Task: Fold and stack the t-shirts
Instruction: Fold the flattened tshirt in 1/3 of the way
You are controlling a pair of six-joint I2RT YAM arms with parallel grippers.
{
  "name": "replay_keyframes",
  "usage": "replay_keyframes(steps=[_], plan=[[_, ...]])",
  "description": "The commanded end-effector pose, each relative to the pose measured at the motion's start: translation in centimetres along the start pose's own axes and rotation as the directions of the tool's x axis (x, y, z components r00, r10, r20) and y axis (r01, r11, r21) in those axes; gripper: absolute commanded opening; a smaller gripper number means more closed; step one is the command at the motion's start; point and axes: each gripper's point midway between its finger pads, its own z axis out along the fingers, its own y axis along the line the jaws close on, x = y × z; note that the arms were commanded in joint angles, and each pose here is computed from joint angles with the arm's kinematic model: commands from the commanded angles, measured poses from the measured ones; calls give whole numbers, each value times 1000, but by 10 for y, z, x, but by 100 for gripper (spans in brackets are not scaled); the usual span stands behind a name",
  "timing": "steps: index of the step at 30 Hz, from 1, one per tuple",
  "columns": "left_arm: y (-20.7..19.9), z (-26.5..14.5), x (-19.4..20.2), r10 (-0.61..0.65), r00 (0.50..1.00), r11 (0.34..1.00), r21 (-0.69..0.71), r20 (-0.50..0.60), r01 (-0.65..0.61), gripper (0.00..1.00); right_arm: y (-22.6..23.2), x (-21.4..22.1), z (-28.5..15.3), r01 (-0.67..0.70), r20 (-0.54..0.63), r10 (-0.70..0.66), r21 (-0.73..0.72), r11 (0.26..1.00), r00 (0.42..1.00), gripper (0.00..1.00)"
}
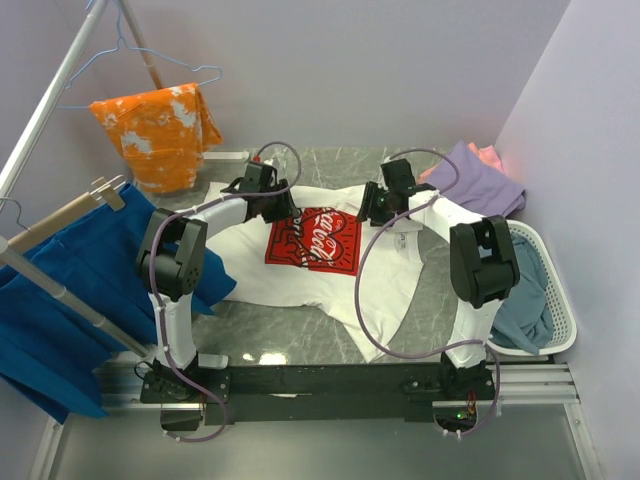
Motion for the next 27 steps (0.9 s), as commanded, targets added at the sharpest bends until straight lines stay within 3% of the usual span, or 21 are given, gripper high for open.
replay_keyframes(steps=[1,14,27], plan=[[7,-16,-15,-13,998,999,-29,57,14,50,1,-24,4,33,80,-37,44,998,996,54],[15,-11,-2,-9,1000,999,-42,28,10,49,-23,-37,27,104,30,-113,204,973,993,54],[20,-6,2,-9,1000,998,-55,16,10,49,-2,-21,10,130,39,-138,160,978,990,52]])
